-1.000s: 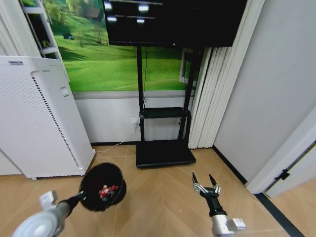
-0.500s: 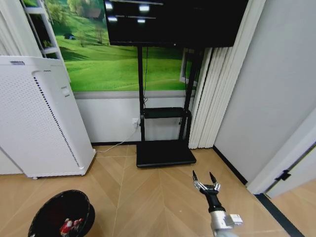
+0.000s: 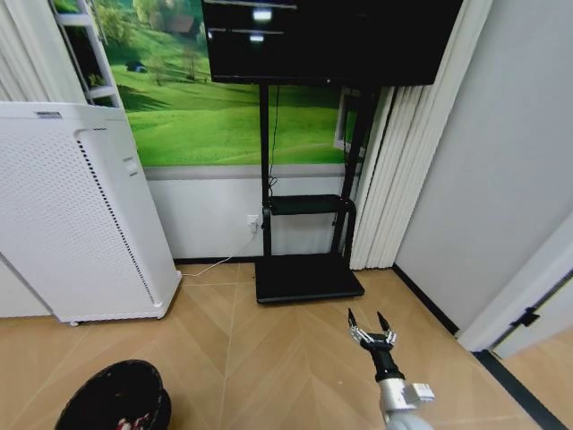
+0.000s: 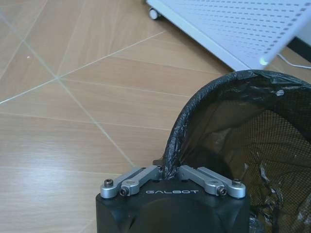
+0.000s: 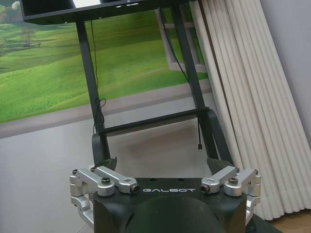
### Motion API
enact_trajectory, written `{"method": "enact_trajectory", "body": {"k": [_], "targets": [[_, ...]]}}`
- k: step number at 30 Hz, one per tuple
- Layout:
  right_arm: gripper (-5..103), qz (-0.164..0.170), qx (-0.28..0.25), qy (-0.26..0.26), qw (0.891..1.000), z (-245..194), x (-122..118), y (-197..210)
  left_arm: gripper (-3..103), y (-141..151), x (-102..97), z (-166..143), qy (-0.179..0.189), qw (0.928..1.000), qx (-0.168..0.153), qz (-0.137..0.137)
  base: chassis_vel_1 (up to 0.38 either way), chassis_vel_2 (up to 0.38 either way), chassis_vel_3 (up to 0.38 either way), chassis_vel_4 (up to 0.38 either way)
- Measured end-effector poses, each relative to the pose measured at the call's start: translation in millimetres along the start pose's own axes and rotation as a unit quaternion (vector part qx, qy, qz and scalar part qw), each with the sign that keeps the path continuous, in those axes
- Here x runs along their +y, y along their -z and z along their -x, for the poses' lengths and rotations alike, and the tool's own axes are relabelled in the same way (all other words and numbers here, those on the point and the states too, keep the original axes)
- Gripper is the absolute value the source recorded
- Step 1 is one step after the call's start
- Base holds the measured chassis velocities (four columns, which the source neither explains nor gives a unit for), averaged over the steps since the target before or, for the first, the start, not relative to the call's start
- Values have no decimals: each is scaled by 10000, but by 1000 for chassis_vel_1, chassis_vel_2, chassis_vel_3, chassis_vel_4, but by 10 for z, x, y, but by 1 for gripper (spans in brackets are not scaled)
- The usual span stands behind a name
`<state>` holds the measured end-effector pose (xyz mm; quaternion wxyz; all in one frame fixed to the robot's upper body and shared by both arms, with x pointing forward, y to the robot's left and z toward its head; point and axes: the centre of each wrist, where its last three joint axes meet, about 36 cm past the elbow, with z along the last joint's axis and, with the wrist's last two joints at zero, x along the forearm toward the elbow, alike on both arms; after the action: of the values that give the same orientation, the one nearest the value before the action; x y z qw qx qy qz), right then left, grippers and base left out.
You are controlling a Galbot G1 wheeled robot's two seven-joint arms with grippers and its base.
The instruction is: Pick up the trash bin and place the garbage on the floor into it.
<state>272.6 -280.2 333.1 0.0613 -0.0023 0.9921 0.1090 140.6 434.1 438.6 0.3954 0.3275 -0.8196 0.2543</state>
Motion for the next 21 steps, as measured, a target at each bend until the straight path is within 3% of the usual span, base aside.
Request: {"method": "enact_trajectory", "body": {"k": [5,8,12,21], "targets": [[100,104,-67,-6,9999,77,-63,-44,0,-41,72,-7,120,9996,188,-146,259,243,-255,-245],[100,117,-85,9,9999,124,-78,-51,0,-67,165,14,281,9994,89,-160,194,184,-163,-165],[100,121,-87,29,9999,190,-86,-85,0,-46,298,61,423,9986,72,-303,21,14,-42,-58],[100,99,-8,125,9999,227,-84,-98,0,-31,293,275,433,9979,205,-441,-47,-35,41,28]]}}
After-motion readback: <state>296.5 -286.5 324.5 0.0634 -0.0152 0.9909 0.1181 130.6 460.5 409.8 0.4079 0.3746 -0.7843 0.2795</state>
